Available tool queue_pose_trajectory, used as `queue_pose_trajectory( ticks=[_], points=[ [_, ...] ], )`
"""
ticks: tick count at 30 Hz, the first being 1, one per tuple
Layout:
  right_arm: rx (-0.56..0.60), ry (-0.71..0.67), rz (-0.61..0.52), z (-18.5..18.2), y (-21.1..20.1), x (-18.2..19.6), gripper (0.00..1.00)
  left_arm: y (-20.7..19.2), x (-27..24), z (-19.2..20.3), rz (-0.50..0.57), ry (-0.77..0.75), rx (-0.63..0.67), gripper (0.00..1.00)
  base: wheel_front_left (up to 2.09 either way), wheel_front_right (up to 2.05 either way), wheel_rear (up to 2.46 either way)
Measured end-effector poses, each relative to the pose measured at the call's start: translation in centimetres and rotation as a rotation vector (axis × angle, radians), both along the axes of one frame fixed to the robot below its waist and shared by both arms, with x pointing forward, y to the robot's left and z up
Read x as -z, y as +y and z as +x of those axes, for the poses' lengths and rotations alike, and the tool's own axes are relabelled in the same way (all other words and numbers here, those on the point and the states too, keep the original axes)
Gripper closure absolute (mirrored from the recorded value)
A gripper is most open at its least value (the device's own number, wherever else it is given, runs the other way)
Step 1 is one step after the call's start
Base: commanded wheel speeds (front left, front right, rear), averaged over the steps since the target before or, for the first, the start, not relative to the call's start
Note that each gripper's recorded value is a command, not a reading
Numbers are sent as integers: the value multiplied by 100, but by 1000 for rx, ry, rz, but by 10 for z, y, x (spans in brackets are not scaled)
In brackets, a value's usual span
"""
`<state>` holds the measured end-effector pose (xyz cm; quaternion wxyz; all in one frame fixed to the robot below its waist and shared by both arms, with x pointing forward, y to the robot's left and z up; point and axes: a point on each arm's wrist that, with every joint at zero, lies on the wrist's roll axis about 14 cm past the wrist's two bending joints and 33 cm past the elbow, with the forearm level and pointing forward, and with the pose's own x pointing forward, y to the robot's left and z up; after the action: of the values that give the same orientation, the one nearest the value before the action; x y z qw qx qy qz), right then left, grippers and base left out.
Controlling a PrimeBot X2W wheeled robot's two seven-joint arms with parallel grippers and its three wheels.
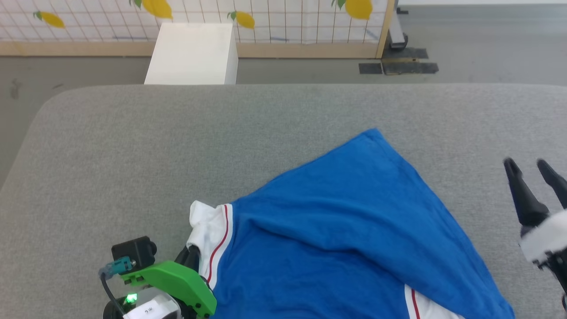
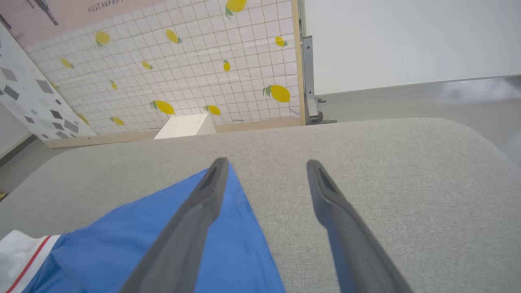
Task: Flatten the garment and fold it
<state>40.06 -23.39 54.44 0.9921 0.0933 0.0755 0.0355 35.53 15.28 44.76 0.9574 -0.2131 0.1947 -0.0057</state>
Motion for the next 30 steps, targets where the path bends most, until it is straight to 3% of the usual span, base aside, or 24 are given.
queue_pose_trajectory(
  ticks=[6,10,17,22,30],
  points=[
    [-120,23,-48,51,38,7,0,1,5,7,-4,16,-4,100,0,0,0],
    [-208,93,-170,91,61,18,0,0,8,17,-11,17,-3,100,0,0,0],
    [-347,338,-394,144,101,65,0,0,24,27,-31,49,-20,100,0,0,0],
    [-410,597,-482,153,119,119,0,8,40,26,-34,86,-56,100,0,0,0],
    [-463,811,-572,154,133,175,0,21,62,20,-22,140,-101,100,0,0,0]
  ],
)
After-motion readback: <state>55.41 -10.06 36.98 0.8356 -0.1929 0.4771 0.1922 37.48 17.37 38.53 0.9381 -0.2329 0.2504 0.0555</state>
